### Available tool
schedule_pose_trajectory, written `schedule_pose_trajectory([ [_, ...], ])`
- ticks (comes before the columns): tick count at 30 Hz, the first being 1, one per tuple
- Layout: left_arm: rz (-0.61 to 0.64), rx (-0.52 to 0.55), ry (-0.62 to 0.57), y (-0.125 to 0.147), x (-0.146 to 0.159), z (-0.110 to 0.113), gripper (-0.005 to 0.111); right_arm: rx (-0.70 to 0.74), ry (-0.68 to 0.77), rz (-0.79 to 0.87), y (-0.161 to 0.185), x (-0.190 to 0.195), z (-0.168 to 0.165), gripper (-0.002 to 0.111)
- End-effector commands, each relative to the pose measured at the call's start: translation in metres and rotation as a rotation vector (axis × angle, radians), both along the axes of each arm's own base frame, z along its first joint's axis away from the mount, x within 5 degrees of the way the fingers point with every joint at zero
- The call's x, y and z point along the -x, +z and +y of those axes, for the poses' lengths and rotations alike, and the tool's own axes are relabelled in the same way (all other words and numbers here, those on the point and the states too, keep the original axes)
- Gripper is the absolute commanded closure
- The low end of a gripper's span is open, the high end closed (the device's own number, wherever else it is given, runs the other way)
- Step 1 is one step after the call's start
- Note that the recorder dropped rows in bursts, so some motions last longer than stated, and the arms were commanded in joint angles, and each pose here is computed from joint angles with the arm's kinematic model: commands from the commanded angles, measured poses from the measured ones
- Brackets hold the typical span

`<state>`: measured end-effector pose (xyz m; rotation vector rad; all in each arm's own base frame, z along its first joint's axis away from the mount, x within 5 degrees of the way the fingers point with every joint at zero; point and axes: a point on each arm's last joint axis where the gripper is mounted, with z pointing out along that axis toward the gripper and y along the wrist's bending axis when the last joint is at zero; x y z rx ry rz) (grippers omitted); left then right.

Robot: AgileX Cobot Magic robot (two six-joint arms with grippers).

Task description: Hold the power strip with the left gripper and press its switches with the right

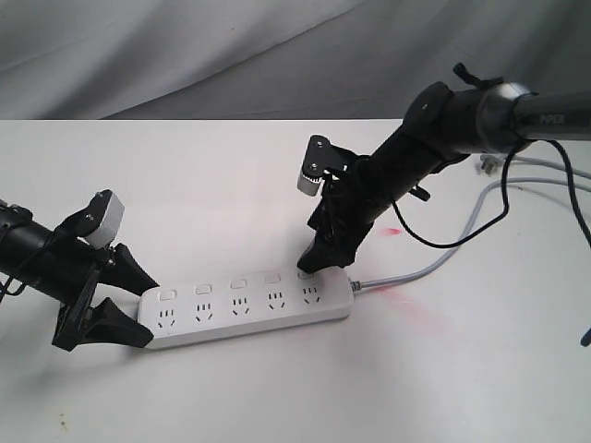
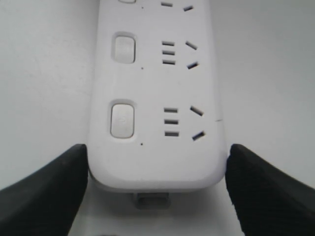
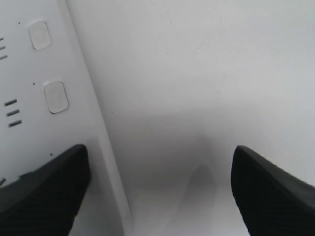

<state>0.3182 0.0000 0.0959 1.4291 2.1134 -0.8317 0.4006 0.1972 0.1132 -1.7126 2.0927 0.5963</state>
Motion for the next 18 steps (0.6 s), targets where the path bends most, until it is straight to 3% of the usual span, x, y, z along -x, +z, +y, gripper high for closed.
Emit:
schedule_pose_trajectory([
  [1, 0.002, -0.014, 0.004, -0.003, 0.000, 0.000, 0.050, -0.032, 0.035, -0.062, 0.009, 0.003, 0.003, 0.036],
  [8, 0.002, -0.014, 0.004, -0.003, 0.000, 0.000, 0.050, -0.109, 0.001, -0.209, 0.079, 0.006, 0.002, 0.036],
  [18, 0.002, -0.014, 0.004, -0.003, 0.000, 0.000, 0.050, -0.228, -0.183, -0.286, 0.174, 0.028, -0.008, 0.036],
])
